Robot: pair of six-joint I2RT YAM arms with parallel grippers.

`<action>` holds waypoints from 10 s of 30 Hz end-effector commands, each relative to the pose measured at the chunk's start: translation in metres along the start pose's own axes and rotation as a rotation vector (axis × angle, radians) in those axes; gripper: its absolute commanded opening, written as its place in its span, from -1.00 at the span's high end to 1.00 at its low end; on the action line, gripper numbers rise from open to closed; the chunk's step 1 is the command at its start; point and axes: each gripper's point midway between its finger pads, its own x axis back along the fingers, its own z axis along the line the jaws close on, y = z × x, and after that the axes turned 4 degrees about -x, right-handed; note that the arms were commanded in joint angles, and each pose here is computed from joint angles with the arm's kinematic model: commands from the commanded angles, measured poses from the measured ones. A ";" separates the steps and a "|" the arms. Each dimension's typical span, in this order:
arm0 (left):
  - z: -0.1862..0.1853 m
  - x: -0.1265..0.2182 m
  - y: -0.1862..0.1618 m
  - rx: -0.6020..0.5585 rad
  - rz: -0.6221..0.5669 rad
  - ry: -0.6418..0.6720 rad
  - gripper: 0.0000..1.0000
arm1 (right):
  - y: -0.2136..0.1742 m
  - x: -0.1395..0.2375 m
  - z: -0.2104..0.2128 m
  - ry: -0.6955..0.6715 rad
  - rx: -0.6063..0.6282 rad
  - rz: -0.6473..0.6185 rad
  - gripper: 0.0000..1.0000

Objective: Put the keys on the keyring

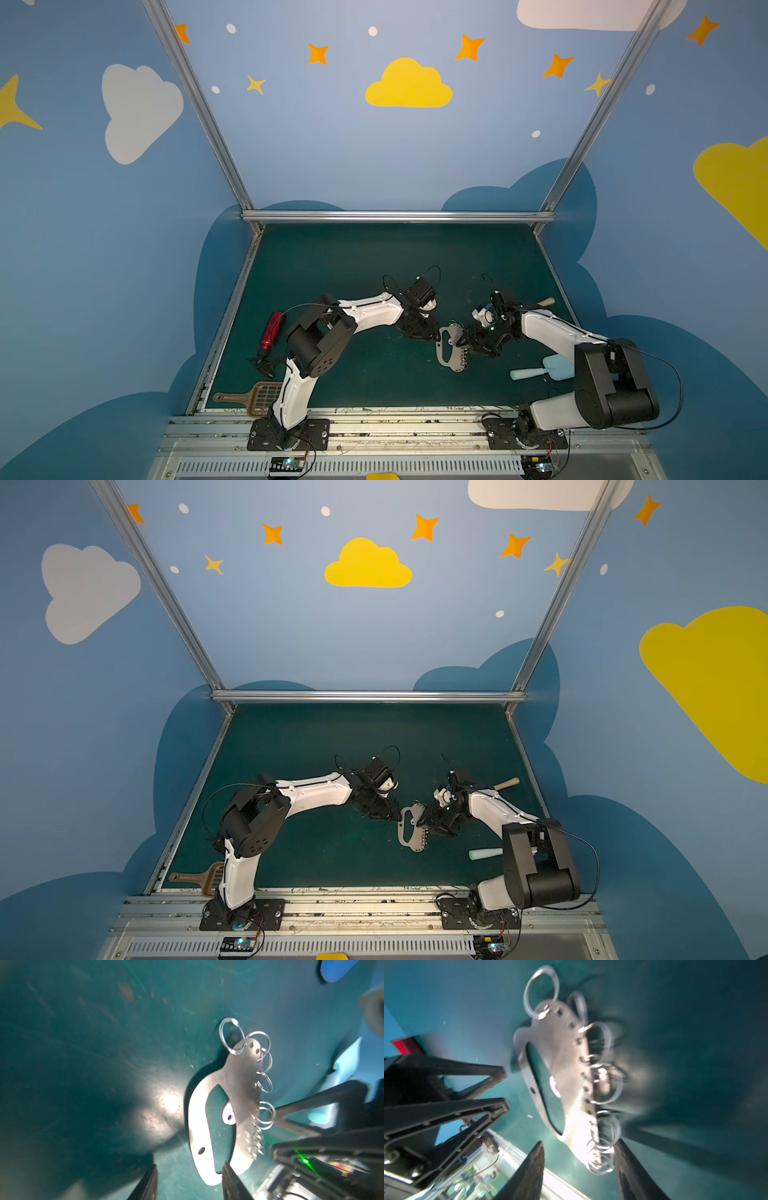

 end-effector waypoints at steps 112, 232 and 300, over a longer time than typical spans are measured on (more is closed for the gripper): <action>-0.073 -0.037 0.042 -1.290 -0.121 0.180 0.12 | 0.064 0.137 -0.064 0.178 -0.404 -0.382 0.37; -0.161 0.237 0.046 -1.301 -0.980 -0.565 0.93 | -0.035 0.226 0.166 0.411 1.063 -0.937 0.71; -0.146 0.250 0.065 -1.233 -0.990 -0.299 -0.41 | -0.031 0.192 0.199 0.550 1.194 -0.608 1.00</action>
